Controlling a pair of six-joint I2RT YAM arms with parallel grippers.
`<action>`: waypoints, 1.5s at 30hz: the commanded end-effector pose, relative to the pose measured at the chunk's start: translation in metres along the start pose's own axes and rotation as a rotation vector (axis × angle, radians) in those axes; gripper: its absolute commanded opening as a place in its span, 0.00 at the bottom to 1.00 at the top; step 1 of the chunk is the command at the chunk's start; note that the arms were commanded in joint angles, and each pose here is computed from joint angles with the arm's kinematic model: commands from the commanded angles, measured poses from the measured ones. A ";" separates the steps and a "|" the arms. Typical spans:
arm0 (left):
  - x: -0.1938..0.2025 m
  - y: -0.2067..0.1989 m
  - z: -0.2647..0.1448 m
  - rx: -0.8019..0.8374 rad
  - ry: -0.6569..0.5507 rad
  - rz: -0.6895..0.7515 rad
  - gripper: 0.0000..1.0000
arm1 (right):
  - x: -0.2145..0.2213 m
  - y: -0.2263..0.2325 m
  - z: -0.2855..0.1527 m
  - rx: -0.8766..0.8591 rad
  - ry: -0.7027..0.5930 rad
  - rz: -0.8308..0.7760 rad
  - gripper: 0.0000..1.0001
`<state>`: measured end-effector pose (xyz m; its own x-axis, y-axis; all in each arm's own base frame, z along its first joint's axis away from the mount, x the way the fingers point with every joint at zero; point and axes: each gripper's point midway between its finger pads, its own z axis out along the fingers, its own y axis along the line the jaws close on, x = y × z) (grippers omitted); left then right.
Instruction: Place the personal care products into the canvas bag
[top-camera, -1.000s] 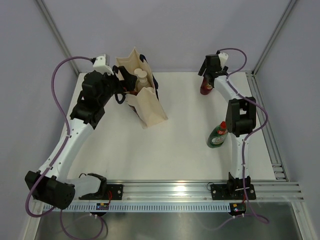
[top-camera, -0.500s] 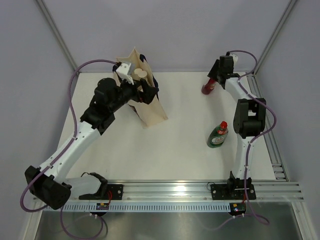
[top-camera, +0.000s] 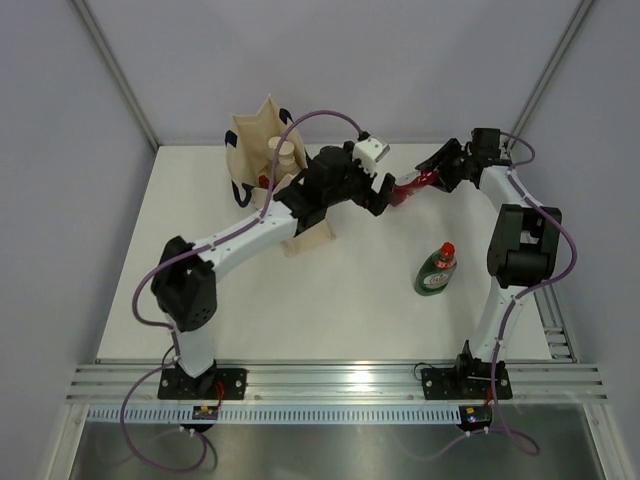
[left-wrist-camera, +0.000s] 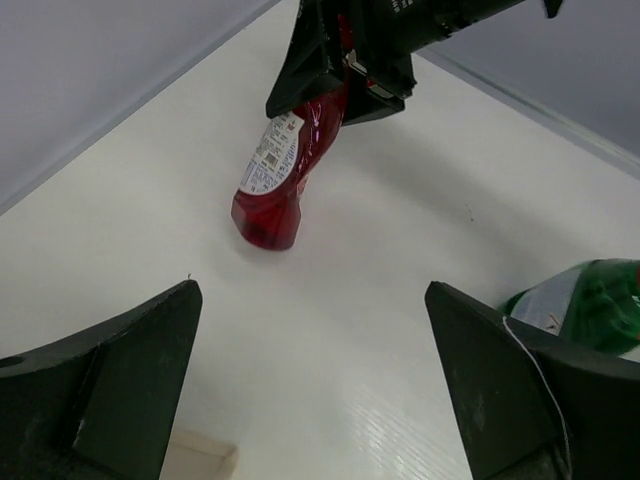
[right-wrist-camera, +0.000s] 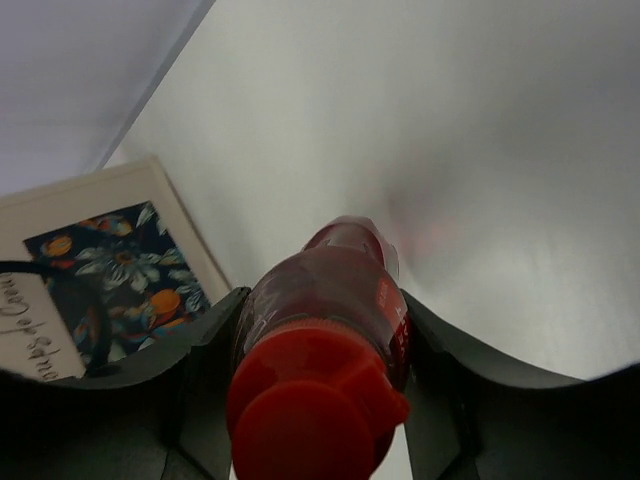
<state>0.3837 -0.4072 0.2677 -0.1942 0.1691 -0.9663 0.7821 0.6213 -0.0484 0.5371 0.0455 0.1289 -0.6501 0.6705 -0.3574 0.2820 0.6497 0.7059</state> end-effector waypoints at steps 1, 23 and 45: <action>-0.029 0.010 0.029 -0.029 -0.091 0.079 0.99 | 0.002 0.102 -0.063 -0.313 0.035 0.028 0.00; 0.052 0.042 0.092 -0.250 0.083 0.311 0.99 | 0.085 0.147 -0.125 -0.451 0.289 0.089 0.00; 0.047 0.059 0.045 -0.347 0.106 0.404 0.00 | 0.133 0.152 -0.142 -0.545 0.394 -0.130 0.20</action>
<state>0.4418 -0.4101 0.1428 -0.0471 0.6247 -0.7794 0.6224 0.6286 0.4663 0.4281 0.1493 0.2022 -0.8281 0.5469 -0.1229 0.1800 0.4671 0.8657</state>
